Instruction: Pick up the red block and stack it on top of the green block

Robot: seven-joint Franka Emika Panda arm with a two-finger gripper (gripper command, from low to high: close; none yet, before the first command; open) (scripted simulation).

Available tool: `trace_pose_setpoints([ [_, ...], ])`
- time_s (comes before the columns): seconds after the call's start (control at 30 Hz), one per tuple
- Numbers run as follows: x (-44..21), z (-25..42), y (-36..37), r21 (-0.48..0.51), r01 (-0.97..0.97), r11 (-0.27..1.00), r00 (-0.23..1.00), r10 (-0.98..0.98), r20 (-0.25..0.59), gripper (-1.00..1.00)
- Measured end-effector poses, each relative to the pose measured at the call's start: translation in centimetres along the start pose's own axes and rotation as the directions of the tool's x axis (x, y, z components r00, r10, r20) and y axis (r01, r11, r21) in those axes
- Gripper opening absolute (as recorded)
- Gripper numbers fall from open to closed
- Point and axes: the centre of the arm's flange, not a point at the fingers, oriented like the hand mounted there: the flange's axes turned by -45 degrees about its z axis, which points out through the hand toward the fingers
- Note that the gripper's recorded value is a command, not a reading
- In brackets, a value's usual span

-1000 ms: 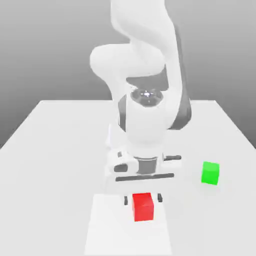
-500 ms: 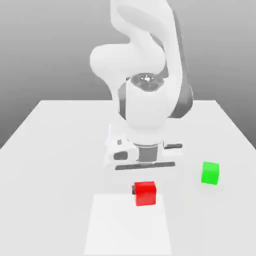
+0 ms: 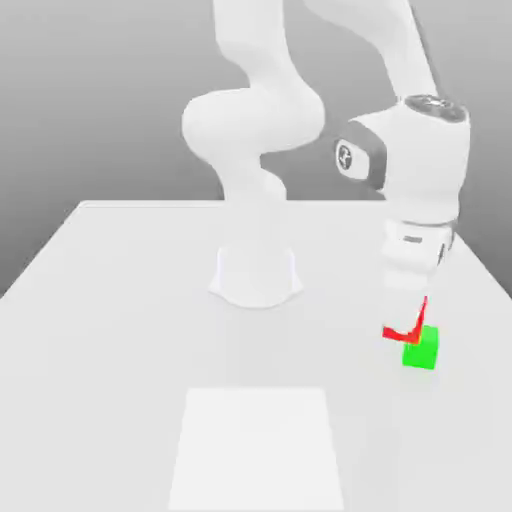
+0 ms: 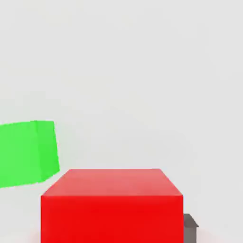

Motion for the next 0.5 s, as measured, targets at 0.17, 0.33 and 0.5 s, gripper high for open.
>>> trace_pose_setpoints([
  [0.17, 2.4, 0.1, -4.8, -0.008, 0.329, 0.944, 0.944, -0.329, 0.016, -1.0],
  [0.33, 2.6, 4.0, -5.1, -0.01, 0.359, 0.933, 0.933, -0.359, 0.02, -1.0],
  [0.5, 2.3, 5.7, -4.9, -0.01, 0.35, 0.937, 0.937, -0.35, 0.019, 1.0],
])
